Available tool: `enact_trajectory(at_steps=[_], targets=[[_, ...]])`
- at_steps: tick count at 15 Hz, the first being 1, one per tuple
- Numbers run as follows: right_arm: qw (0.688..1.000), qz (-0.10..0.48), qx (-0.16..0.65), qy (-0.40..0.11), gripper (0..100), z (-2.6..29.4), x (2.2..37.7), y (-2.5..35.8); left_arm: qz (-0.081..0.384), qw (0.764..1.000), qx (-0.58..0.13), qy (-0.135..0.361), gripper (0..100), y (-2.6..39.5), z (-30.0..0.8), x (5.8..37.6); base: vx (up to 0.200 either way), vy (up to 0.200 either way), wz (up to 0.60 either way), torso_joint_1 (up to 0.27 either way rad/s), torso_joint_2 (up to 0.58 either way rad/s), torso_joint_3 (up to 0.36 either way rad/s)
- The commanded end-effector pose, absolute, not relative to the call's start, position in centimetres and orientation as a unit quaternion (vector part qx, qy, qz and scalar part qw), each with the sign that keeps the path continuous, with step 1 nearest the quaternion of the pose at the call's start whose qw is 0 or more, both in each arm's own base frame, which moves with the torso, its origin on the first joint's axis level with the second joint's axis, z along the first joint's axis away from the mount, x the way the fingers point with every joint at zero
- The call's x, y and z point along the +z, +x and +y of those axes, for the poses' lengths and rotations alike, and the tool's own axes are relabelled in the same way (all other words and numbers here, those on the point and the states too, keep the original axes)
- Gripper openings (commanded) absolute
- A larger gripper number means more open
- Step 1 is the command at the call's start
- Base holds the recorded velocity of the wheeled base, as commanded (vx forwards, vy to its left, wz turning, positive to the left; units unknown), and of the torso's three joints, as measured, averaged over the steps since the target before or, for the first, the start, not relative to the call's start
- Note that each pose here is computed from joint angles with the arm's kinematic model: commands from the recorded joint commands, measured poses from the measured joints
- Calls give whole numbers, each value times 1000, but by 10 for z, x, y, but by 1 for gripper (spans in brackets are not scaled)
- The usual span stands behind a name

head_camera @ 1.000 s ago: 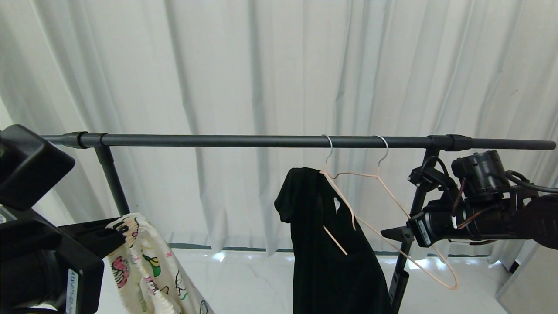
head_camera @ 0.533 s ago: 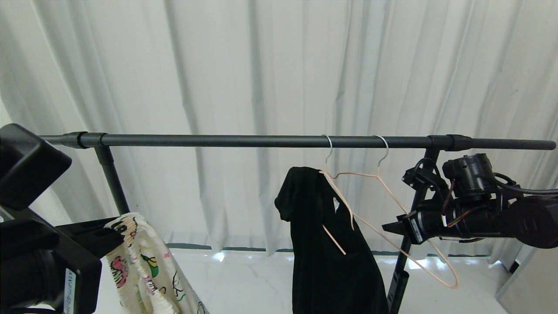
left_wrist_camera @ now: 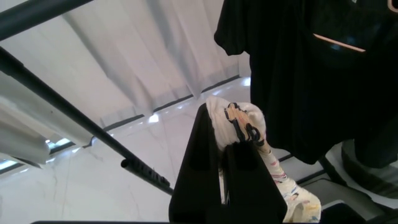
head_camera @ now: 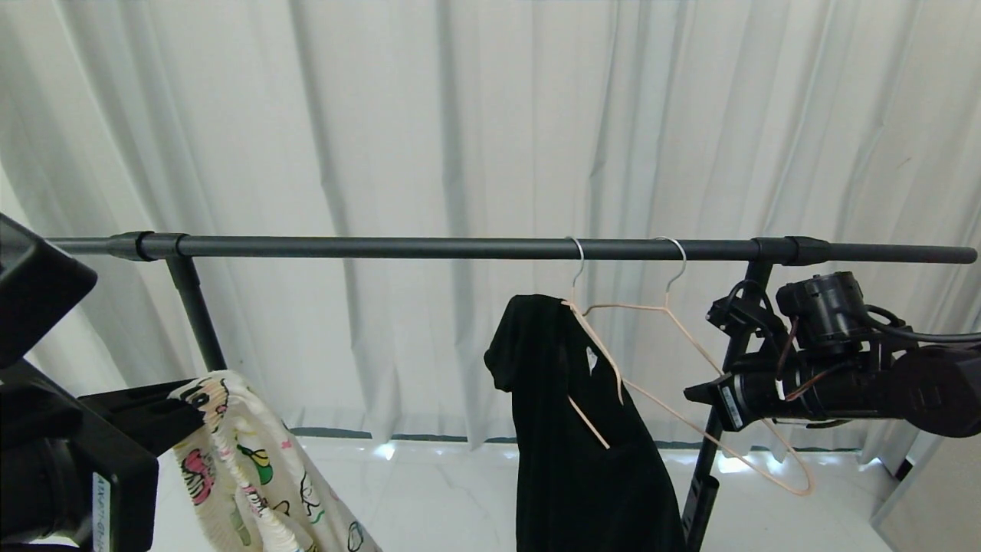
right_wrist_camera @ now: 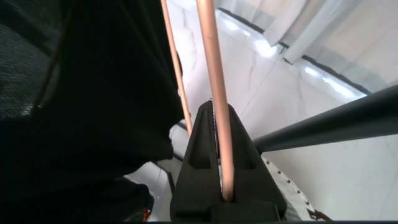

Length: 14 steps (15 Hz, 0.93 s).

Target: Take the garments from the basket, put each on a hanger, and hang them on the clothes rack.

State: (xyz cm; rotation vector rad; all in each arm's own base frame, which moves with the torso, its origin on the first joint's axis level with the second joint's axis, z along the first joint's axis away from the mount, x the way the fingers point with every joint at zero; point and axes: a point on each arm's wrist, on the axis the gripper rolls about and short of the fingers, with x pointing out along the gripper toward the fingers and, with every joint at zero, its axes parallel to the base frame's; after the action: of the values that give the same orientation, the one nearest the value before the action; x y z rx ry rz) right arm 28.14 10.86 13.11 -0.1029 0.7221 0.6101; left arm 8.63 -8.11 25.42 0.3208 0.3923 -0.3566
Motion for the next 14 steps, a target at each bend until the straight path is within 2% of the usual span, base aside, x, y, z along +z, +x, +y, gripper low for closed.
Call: enact_trajectory(at_steps=[1,8,14], targets=[[894,334,295,-48,0,107,140,278,192,953,-175,157,0,86,-81,254,0,0,0,0,0,0],[911,285,296,-34,0,98,172,251,185,955,-176,153,0,83,-77,257,0,0,0,0,0,0],[916,286,280,-35,0,71,167,190,172,955,-169,170,0,79,-69,259,0,0,0,0,0,0]])
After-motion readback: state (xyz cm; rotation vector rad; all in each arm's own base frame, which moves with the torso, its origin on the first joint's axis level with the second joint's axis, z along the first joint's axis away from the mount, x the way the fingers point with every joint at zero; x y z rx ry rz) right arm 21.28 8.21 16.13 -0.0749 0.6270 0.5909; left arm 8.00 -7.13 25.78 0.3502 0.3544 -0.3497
